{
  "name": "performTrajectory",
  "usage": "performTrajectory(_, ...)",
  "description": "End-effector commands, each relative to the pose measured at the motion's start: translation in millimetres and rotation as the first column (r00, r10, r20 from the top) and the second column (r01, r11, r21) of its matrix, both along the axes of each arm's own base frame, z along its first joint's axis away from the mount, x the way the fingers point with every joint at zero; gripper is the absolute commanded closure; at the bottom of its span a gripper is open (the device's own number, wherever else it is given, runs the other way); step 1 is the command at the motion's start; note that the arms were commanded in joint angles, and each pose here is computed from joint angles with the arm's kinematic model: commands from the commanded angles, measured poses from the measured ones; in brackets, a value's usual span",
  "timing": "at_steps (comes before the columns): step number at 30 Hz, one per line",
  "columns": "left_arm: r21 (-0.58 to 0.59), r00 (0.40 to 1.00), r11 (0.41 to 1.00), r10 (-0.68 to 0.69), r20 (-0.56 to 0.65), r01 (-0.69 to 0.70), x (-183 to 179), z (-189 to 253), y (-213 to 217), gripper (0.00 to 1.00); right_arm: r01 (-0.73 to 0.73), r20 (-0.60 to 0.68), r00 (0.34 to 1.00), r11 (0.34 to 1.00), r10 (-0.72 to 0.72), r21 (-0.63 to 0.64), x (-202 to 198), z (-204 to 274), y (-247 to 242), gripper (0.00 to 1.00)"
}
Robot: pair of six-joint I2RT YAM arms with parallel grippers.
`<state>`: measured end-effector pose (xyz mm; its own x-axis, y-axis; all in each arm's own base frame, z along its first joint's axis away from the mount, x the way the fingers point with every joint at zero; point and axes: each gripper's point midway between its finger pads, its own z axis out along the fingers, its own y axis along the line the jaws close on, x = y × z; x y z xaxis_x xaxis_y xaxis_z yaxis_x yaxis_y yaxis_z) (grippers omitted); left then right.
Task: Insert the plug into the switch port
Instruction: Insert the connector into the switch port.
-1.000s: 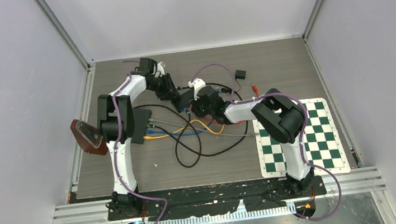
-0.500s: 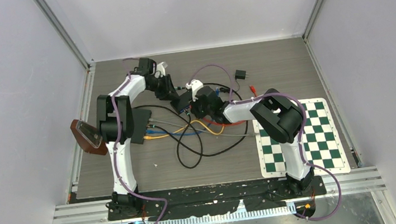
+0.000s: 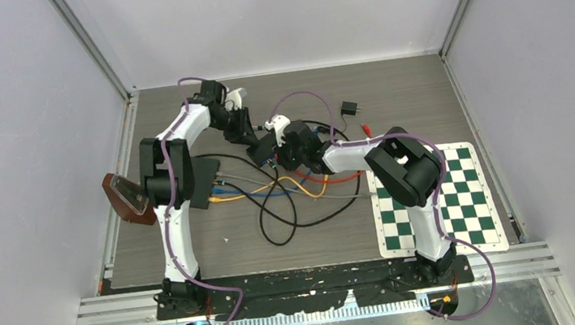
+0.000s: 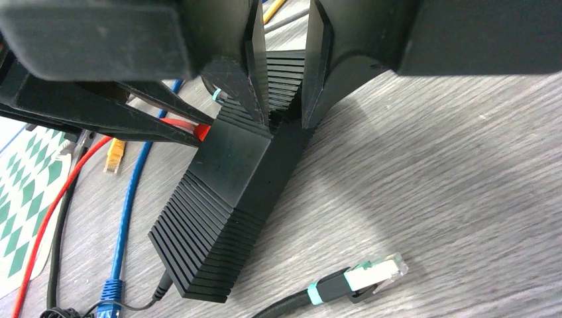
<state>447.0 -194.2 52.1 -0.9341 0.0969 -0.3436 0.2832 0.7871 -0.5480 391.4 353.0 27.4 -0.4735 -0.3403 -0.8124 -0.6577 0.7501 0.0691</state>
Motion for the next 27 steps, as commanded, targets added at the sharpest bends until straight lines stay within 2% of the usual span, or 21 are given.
performTrajectory(1, -0.182, 0.976, 0.979, -0.122, -0.180, 0.089, -53.3, 24.0, -43.8, 0.76, -0.042, 0.121, 0.992, 0.999, 0.043, -0.014, 23.9, 30.4, 14.8, 0.95)
performTrajectory(5, -0.175, 0.976, 0.982, -0.105, -0.192, 0.071, -52.9, 23.7, -41.1, 0.72, -0.074, 0.084, 0.993, 0.996, 0.078, -0.048, 24.0, 22.3, 13.6, 0.95)
performTrajectory(12, -0.046, 0.980, 0.997, 0.051, -0.193, -0.061, -28.0, 13.5, -9.0, 0.63, -0.067, 0.053, 0.996, 0.996, 0.070, -0.051, 21.2, 6.9, 5.7, 0.95)
performTrajectory(19, -0.007, 0.980, 0.984, 0.176, -0.092, -0.177, 12.4, 11.4, 0.9, 0.61, -0.070, 0.031, 0.997, 0.996, 0.072, -0.055, 22.2, 1.9, 6.7, 0.95)
performTrajectory(27, -0.042, 0.986, 0.989, 0.134, -0.104, -0.139, 18.4, -4.2, -11.8, 0.61, -0.066, 0.019, 0.998, 0.996, 0.067, -0.054, 23.6, 0.5, 6.8, 0.95)
